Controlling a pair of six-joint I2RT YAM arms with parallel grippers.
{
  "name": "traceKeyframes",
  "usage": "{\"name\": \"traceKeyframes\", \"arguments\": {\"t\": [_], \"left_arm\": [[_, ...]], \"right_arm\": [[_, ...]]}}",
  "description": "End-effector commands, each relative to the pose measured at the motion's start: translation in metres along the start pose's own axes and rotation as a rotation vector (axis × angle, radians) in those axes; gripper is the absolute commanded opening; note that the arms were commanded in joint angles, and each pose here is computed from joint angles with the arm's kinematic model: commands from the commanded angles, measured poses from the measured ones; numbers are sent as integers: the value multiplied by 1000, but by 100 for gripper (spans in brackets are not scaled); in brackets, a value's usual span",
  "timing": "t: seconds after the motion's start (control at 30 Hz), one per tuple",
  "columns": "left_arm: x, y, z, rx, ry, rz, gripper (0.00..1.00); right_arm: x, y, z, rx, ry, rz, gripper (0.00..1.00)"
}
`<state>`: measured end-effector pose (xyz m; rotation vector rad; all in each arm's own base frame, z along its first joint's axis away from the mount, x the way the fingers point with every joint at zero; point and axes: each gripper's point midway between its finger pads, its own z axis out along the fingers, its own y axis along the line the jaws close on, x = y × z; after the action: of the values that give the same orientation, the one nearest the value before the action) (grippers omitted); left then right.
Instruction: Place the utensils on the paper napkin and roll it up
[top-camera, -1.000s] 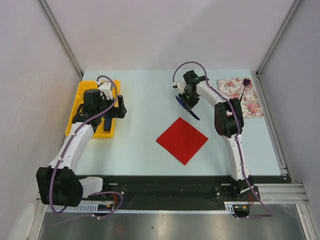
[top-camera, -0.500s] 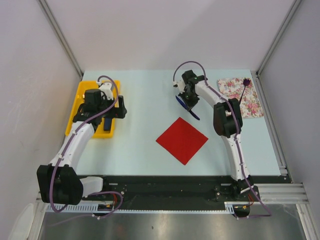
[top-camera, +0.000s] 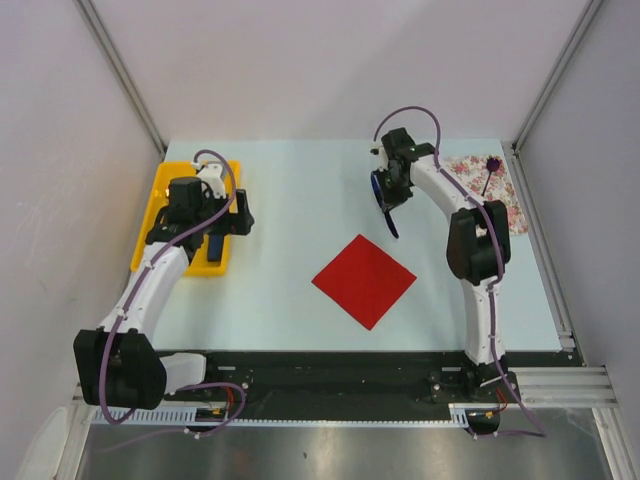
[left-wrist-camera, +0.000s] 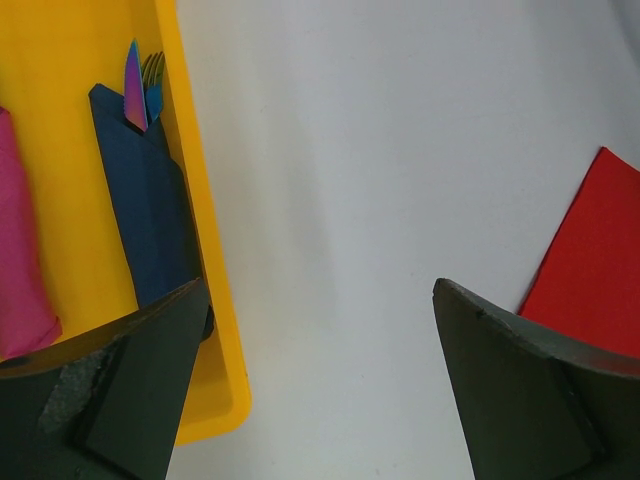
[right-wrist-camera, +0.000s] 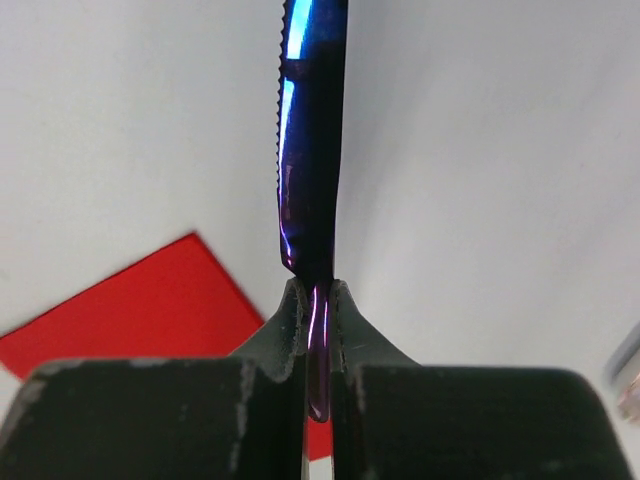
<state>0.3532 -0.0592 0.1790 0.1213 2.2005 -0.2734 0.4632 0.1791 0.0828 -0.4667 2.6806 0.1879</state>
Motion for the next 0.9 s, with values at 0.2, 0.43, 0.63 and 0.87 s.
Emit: {"name": "traceKeyframes", "arguments": {"t": [0.2,0.43,0.63,0.87], "left_arm": [[-13,-6,-12,11,-70,-36,100],[3,-7,-21,7,-59,-56,100],[6,-8,-25,9,-60,-45,100],[4,-8,-26,7,-65,-41,100]], "right_arm": [[44,70,-55,-44,-16,277,0],[70,102,-44,-51,-46,291,0],[78,108,-26,25,-83,250,0],[73,103,-10,83,-78,252,0]]}}
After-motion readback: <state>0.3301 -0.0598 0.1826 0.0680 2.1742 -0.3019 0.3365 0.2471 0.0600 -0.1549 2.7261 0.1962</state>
